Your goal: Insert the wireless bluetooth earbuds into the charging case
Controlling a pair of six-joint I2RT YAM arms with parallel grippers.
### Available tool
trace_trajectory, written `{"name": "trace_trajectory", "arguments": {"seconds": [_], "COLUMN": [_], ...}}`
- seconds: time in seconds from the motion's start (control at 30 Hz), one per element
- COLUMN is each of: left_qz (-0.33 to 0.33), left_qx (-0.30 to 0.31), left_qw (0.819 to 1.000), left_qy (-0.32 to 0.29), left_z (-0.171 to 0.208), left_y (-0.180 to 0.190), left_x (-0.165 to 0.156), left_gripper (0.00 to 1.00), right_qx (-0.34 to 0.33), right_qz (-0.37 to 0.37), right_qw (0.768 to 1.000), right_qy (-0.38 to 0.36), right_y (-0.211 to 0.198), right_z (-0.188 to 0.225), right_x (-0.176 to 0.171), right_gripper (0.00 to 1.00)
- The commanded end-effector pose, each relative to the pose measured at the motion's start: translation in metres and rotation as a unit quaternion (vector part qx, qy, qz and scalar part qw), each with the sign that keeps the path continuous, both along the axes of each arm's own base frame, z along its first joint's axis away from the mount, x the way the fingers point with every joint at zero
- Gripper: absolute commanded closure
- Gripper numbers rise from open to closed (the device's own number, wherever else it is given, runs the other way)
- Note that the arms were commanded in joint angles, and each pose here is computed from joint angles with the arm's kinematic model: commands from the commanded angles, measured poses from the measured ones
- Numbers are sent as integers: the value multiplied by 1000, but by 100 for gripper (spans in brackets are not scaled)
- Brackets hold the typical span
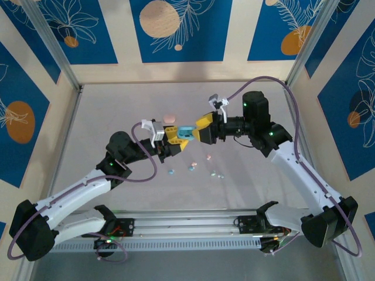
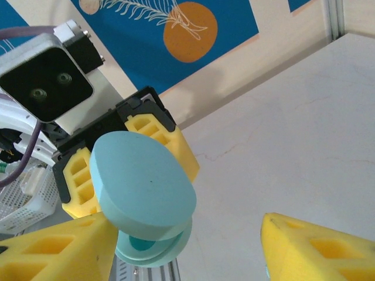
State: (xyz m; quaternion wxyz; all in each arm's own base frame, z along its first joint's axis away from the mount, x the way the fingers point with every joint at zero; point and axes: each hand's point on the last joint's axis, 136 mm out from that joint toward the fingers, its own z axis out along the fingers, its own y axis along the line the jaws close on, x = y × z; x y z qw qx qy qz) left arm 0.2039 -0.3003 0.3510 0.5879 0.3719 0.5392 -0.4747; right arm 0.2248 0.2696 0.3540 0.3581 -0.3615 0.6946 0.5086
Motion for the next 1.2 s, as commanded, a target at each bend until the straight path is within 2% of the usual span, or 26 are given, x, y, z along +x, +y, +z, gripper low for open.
{"name": "trace_trajectory", "arguments": {"seconds": [0.0, 0.17, 0.33, 0.57, 0.9, 1.17], "left_qz": [-13, -27, -42, -48, -50, -50], "left_qx": [-32, -33, -35, -25, -21, -21], "left_qw": [999, 999, 998, 998, 998, 998], "left_qy": [-23, -32, -33, -23, -20, -18], "left_z": [23, 28, 32, 28, 26, 26], "left_y": [3, 3, 3, 1, 0, 0], "left_x": [-10, -15, -21, -22, -22, -21], "left_gripper": [76, 76, 74, 73, 72, 67], "right_qx": [-7, 4, 14, 16, 18, 24], "right_qz": [13, 46, 51, 41, 70, 83], "right_qw": [1000, 999, 998, 996, 984, 973], "right_qy": [-11, -6, -30, -81, -165, -212], "right_y": [7, 15, 18, 21, 23, 22], "right_z": [6, 15, 19, 23, 26, 27], "right_x": [-3, -5, -5, -2, -18, -27], "right_gripper": [35, 41, 54, 53, 78, 87]}}
